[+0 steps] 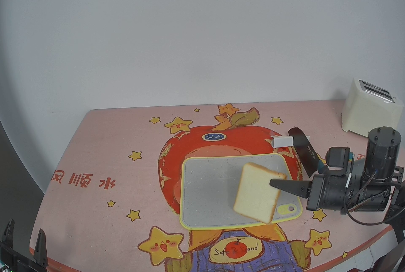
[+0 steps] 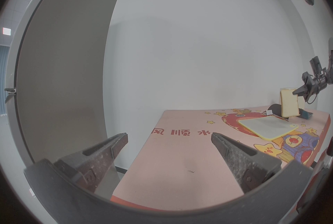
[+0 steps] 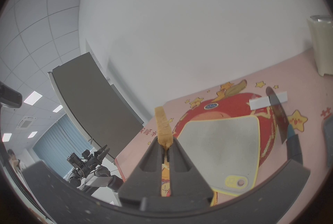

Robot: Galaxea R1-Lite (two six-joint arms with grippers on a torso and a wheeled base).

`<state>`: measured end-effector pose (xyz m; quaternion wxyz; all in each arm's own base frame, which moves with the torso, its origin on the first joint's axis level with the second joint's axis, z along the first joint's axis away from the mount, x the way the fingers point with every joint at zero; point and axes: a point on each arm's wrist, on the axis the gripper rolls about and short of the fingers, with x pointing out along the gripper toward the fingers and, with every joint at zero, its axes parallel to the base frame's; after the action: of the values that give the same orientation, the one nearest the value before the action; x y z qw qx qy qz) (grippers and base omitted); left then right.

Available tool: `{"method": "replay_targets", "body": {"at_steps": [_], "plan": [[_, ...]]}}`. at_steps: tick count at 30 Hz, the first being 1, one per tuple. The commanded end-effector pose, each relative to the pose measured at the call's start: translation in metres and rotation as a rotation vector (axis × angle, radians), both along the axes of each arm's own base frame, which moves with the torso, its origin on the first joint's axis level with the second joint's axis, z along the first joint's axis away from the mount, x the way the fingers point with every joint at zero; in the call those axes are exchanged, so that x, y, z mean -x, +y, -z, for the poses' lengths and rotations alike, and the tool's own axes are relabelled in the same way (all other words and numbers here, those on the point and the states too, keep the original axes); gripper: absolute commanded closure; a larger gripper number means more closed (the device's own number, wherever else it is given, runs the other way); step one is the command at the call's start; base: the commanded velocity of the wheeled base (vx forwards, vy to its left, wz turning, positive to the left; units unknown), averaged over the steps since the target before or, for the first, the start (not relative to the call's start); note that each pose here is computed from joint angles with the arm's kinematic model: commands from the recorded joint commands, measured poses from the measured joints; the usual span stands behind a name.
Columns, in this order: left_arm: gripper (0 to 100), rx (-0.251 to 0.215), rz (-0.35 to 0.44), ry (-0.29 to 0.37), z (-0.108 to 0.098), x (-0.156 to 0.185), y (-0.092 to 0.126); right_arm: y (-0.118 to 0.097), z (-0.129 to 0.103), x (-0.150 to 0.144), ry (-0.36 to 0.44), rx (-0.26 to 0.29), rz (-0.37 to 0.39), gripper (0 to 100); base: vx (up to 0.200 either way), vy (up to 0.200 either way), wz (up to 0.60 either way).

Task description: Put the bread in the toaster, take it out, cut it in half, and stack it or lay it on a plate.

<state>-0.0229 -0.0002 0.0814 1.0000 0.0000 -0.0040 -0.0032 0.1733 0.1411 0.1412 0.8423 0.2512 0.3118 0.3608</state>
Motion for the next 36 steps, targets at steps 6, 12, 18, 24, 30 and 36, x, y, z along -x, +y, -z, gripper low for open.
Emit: {"method": "replay_targets", "body": {"at_steps": [6,12,18,24,30,36], "plan": [[0,0.000,0.000,0.010,0.005,-0.001,0.000,0.018,0.008,-0.005,0.027,-0.016,-0.018,100,0.000,0.000,0.00],[0,0.000,0.000,0.010,0.005,-0.001,0.000,0.027,0.021,-0.019,-0.013,-0.010,0.063,100,0.000,0.000,0.00],[0,0.000,0.000,0.010,0.005,-0.001,0.000,0.028,0.026,-0.021,-0.028,-0.012,0.083,100,0.000,0.000,0.00],[0,0.000,0.000,0.010,0.005,-0.001,0.000,0.025,0.030,-0.017,-0.027,0.016,0.104,100,0.000,0.000,0.00],[0,0.000,0.001,0.010,0.005,-0.001,0.000,0.028,0.030,-0.017,-0.050,0.037,0.131,100,0.000,0.000,0.00],[0,0.000,0.001,0.010,0.005,-0.001,0.000,0.028,0.029,-0.018,-0.054,0.034,0.137,100,0.000,0.000,0.00]]}}
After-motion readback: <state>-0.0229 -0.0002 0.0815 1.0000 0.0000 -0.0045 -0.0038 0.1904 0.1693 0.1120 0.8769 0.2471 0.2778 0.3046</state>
